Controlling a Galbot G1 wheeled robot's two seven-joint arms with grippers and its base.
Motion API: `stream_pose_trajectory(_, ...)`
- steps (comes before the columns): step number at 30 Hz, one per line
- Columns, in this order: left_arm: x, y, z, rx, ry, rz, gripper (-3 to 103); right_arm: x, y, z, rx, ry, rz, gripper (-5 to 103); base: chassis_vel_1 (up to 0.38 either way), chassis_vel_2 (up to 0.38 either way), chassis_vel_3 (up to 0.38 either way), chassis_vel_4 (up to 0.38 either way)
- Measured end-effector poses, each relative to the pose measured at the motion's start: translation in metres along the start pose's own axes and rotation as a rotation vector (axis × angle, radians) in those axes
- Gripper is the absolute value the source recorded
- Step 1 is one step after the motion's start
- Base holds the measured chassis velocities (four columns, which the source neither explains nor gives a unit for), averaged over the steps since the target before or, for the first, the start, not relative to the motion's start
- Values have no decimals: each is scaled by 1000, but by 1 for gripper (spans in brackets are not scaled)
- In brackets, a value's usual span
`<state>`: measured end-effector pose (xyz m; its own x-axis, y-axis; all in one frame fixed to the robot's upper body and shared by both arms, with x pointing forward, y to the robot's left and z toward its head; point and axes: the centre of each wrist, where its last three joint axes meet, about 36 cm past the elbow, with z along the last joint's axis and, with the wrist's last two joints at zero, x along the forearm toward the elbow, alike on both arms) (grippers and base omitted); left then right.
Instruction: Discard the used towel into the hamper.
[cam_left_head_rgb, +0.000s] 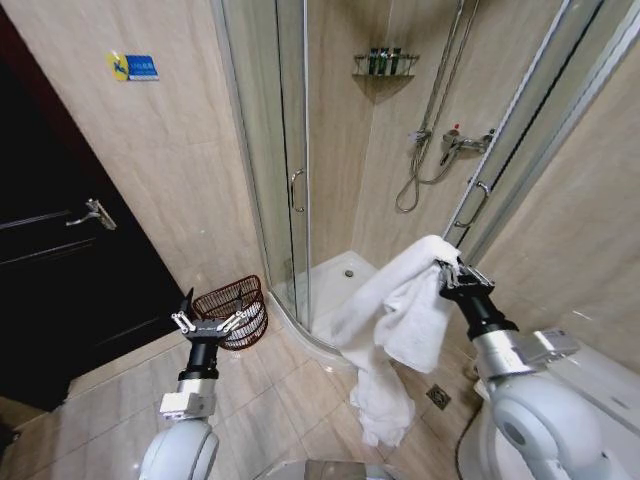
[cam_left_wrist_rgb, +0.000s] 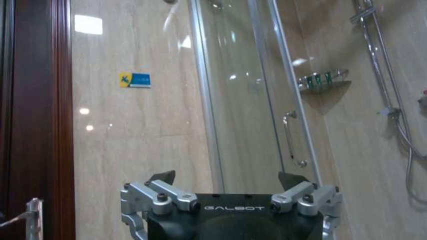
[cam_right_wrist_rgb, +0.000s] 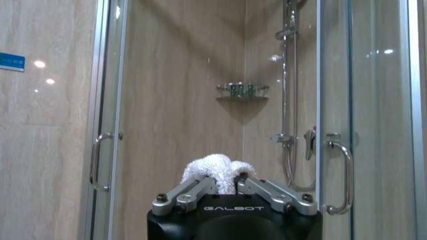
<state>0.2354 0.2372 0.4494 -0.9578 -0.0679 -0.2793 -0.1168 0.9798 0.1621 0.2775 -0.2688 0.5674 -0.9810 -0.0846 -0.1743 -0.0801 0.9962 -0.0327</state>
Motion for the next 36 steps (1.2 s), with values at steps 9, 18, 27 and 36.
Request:
stream_pose_trajectory(9, 1, 4, -2, -12, -12, -8, 100, 4, 1, 4, -3, 17, 15, 8, 50, 35, 48, 34)
stream_pose_trajectory(18, 0, 6, 8, -35, -46, -7, 100, 5, 4, 7, -11, 19, 10, 8, 80, 85, 63, 75)
stream_pose_trajectory(27, 0, 4, 3, -30, -48, -4, 100, 4, 5, 7, 14, 2, 4, 8, 6, 4, 6, 7)
stream_pose_trajectory(36, 0, -2, -1, -10, -17, -44, 100, 2, 5, 6, 22, -3, -2, 8, 58, 58, -55, -65)
